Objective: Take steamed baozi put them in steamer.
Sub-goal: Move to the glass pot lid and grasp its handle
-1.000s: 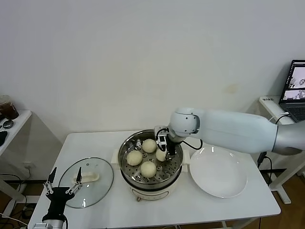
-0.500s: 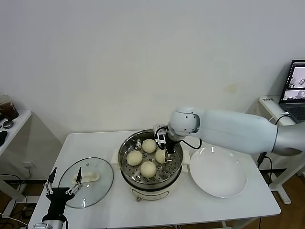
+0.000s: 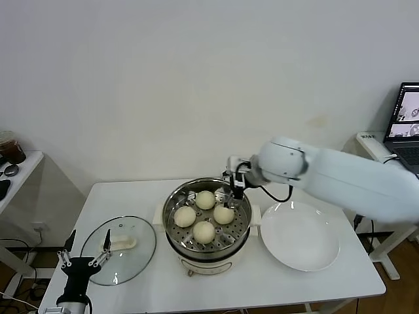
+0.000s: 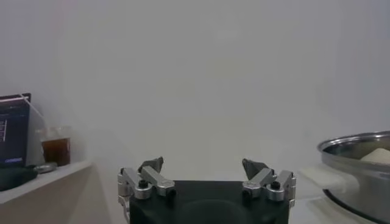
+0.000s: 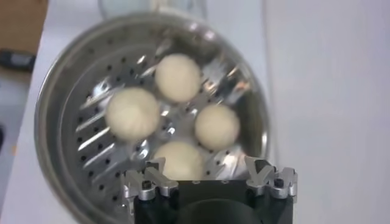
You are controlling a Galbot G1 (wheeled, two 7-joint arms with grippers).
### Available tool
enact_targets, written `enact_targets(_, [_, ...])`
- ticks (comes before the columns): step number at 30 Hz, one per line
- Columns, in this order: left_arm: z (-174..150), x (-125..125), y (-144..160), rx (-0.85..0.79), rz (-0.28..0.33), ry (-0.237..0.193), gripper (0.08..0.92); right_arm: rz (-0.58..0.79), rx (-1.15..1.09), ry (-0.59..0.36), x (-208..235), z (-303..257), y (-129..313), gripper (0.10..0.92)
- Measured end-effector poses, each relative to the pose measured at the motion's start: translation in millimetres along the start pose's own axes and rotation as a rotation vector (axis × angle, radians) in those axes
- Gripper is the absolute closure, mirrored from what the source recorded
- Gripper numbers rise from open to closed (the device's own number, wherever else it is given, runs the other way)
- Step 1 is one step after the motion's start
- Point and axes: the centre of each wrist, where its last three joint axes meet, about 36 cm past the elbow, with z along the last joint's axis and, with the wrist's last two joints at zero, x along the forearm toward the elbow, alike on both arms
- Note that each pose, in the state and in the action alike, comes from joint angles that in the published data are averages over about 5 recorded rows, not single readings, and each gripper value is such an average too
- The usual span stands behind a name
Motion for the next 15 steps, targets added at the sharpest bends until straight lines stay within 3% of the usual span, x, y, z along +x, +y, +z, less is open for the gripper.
enact_targets(15, [1.4, -1.3, -8.7, 0.019, 0.012, -0.003, 0.177, 0.531, -0.168, -0.502, -16.0, 118.4, 92.6, 0.200])
